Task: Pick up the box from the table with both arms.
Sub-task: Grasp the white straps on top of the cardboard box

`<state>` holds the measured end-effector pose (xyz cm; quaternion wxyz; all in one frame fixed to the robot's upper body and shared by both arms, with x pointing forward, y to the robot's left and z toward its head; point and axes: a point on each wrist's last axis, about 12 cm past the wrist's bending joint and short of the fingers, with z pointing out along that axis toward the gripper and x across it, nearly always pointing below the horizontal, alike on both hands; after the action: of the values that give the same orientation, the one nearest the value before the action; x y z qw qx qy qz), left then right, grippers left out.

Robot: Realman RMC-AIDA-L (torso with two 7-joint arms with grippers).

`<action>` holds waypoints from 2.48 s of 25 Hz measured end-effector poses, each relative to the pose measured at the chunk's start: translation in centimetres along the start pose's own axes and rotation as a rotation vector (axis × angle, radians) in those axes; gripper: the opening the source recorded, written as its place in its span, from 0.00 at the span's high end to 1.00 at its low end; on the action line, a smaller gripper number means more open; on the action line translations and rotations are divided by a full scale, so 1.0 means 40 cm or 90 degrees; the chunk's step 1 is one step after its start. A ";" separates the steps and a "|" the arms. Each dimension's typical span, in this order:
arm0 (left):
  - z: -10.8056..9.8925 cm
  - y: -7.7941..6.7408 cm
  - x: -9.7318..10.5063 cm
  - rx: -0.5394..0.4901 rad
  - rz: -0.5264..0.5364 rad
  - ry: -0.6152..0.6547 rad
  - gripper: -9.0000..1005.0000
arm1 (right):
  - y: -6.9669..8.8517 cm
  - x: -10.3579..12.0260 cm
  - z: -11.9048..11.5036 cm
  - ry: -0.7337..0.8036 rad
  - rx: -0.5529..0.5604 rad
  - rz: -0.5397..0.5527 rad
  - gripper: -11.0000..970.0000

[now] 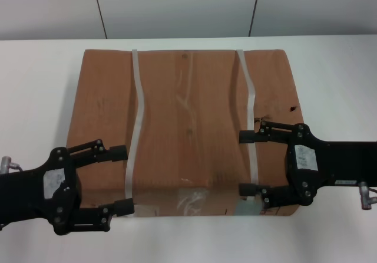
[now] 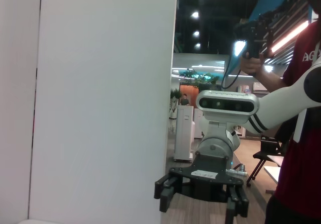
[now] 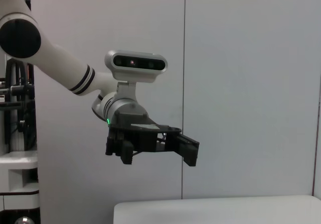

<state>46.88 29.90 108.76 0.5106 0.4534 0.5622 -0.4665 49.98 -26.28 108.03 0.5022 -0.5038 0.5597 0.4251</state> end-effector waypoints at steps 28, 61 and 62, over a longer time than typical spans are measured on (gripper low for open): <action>0.031 0.101 0.088 -0.333 -0.108 -0.009 0.16 | -0.120 0.131 -0.024 0.098 0.408 0.289 0.11; 0.062 0.142 0.140 -0.400 -0.203 0.053 0.16 | -0.160 0.127 0.078 0.071 0.406 0.371 0.11; 0.063 0.143 0.139 -0.400 -0.204 0.053 0.16 | -0.160 0.127 0.083 0.073 0.402 0.372 0.11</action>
<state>52.54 28.47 102.75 0.5223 0.1991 0.7623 -0.3262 56.84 -24.53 102.76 0.4584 -0.1689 0.8083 0.3287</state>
